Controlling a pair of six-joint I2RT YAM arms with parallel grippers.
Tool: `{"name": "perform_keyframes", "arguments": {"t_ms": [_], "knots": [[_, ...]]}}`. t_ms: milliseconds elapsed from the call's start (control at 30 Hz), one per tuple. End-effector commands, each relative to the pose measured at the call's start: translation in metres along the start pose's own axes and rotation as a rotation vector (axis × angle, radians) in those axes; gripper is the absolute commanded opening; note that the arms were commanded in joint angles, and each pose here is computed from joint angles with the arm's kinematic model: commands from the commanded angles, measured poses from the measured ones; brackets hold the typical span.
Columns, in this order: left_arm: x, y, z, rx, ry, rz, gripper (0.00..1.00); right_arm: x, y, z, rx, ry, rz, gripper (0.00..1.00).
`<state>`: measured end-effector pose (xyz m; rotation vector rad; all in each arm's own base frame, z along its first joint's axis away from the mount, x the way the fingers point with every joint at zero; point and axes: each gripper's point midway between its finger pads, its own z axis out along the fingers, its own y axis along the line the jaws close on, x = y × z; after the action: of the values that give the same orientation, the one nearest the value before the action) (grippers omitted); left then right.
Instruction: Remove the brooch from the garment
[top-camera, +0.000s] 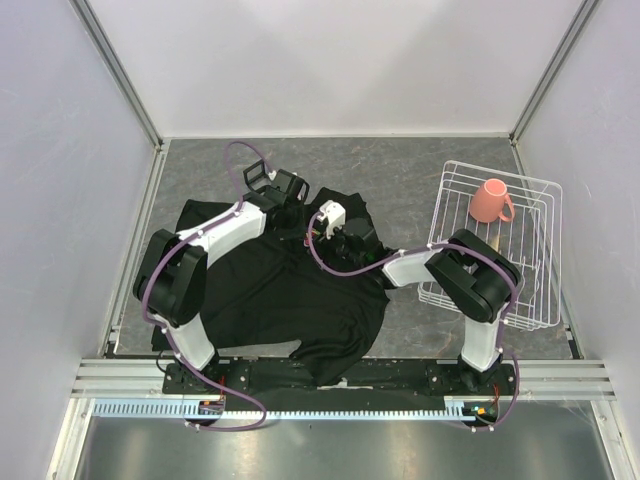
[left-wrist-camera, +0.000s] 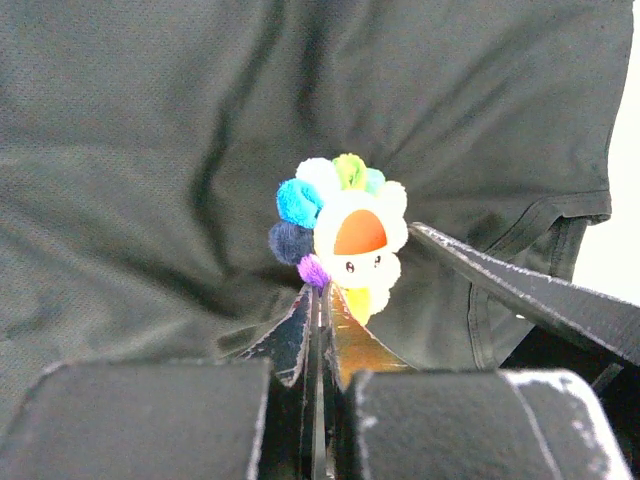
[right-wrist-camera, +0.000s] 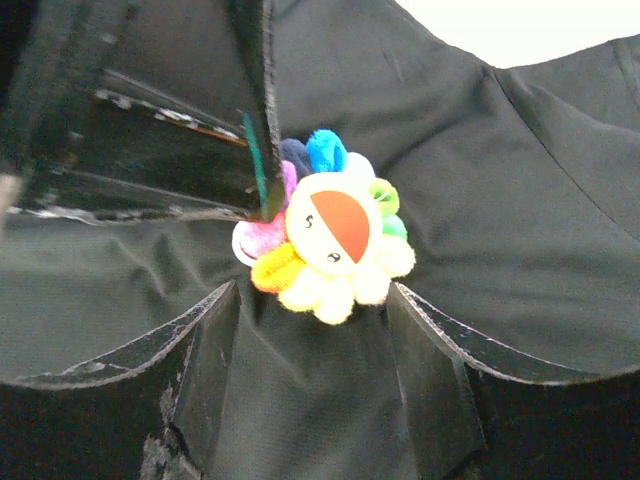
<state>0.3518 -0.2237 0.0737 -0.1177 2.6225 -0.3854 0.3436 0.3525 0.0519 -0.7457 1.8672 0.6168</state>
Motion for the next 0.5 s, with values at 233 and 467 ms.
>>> {"name": "perform_keyframes", "arguments": {"t_ms": [233,467], "knots": [[-0.011,-0.023,-0.010,0.096,-0.006,0.013,0.02,-0.033,0.003,0.015,0.043,-0.111,-0.036,0.64],[-0.012,-0.020,-0.012,0.097,-0.020,-0.005,0.02,-0.036,-0.002,0.019,0.084,-0.116,0.014,0.41]]}}
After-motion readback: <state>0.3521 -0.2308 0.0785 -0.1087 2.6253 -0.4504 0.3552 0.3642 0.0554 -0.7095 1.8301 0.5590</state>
